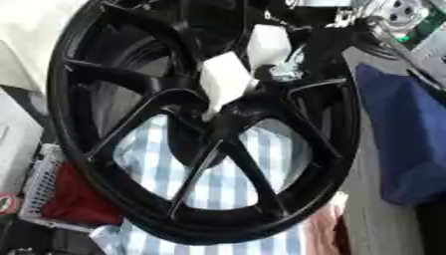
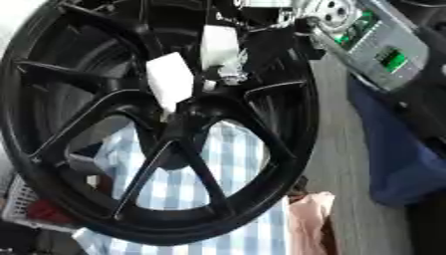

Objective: Pull the pin out of the wheel hub.

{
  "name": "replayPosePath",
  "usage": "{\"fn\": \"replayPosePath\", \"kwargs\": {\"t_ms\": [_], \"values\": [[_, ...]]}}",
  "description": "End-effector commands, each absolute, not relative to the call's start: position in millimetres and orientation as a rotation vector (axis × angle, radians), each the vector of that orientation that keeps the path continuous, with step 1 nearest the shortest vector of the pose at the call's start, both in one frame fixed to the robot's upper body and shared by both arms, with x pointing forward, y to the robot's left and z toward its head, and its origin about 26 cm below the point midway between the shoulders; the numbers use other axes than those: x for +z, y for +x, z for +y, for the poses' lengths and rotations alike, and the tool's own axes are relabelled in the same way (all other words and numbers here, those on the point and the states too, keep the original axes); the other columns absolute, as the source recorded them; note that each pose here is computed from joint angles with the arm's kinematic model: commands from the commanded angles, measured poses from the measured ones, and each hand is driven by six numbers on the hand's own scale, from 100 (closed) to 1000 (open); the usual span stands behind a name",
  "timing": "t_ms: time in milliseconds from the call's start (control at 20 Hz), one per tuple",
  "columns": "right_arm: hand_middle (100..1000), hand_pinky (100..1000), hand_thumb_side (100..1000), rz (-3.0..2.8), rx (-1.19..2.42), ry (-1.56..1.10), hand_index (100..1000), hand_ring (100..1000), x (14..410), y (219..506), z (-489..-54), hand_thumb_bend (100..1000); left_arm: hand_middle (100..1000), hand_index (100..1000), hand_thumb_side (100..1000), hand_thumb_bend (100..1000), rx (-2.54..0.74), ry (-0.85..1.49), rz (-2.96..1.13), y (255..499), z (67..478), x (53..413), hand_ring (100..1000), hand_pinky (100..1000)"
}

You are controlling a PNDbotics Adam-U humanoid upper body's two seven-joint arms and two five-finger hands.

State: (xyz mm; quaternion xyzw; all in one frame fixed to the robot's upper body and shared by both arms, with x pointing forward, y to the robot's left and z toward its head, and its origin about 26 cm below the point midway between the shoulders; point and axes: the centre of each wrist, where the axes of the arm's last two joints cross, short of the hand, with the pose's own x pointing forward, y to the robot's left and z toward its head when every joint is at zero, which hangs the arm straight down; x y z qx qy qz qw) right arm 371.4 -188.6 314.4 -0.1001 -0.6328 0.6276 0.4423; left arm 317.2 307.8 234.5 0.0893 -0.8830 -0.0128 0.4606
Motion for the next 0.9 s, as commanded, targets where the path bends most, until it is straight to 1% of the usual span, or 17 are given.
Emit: {"fn": "replayPosePath", "kwargs": {"t_ms": [50, 550, 900], "values": [[484, 765, 175, -1.580, 1.544, -0.256, 584, 634, 326, 368, -194, 208, 651, 754, 816, 107, -0.024, 0.229, -2.196, 316, 310, 242, 694, 699], [462, 757, 167, -1.664, 1.476, -0.252, 562, 609, 355, 355, -206, 177, 653, 754, 813, 106, -0.019, 0.236, -2.190, 316, 312, 240, 696, 700], [457, 753, 162, -1.760, 1.312, -0.291, 557, 599, 379, 347, -237, 154, 654, 755, 812, 103, -0.013, 0.250, -2.184, 315, 315, 238, 697, 701]]}}
